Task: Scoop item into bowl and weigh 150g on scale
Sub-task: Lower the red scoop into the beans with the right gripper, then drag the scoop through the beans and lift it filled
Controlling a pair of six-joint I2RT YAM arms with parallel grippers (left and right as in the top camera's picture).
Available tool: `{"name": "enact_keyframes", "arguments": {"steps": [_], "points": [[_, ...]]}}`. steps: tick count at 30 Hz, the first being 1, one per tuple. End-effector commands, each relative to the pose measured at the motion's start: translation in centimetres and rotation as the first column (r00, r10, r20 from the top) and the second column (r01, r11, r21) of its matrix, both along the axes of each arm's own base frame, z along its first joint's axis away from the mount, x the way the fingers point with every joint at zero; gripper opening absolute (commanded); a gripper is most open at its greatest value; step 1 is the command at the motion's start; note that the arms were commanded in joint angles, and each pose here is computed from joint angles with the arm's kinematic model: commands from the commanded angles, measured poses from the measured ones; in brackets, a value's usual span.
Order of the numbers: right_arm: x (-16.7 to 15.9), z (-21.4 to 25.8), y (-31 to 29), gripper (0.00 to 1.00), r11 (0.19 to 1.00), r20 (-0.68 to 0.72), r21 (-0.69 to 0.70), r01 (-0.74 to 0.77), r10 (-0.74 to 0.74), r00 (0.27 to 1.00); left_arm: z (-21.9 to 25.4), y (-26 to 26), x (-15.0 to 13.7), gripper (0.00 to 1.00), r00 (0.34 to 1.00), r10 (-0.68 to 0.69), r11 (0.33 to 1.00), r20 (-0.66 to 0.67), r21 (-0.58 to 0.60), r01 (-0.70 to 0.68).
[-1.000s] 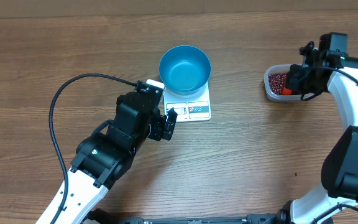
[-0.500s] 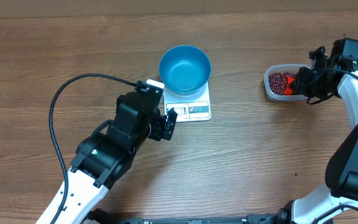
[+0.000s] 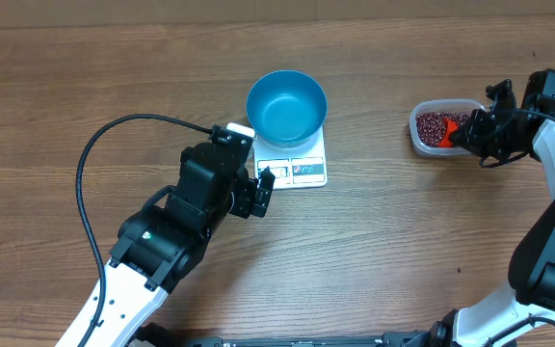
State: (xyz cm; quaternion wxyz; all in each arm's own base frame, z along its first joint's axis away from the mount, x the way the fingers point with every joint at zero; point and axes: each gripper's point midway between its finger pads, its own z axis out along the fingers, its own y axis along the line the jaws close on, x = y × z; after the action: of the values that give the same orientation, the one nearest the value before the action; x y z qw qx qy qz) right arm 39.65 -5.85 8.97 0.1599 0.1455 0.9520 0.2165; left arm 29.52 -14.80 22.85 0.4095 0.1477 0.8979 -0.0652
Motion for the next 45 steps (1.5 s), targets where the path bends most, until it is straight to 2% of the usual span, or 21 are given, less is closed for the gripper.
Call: {"name": "enact_keyframes", "arguments": {"steps": [1, 7, 29, 39, 45], "points": [[-0.5, -0.4, 1.6, 0.04, 0.995, 0.003, 0.083, -0.050, 0.050, 0.999, -0.2, 0.0, 0.1, 0.99, 1.000, 0.006, 1.000, -0.001, 0.009, -0.006], [-0.4, 0.0, 2.3, 0.04, 0.989, 0.030, 0.122, -0.083, 0.080, 0.996, -0.2, 0.0, 0.1, 1.00, 1.000, 0.006, 1.000, -0.001, 0.009, -0.006], [-0.2, 0.1, 1.6, 0.04, 0.991, 0.042, 0.118, -0.065, 0.061, 0.997, -0.2, 0.0, 0.1, 0.99, 1.000, 0.006, 1.000, -0.001, 0.009, -0.006], [-0.3, 1.7, 0.0, 0.04, 0.968, 0.093, 0.252, -0.008, -0.016, 0.996, -0.2, 0.0, 0.1, 0.99, 1.000, 0.006, 1.000, -0.001, 0.009, -0.006], [-0.4, 1.1, -0.4, 0.04, 0.963, 0.070, 0.270, 0.019, -0.039, 0.997, -0.2, 0.0, 0.1, 0.99, 1.000, 0.006, 1.000, -0.001, 0.009, -0.006]]}}
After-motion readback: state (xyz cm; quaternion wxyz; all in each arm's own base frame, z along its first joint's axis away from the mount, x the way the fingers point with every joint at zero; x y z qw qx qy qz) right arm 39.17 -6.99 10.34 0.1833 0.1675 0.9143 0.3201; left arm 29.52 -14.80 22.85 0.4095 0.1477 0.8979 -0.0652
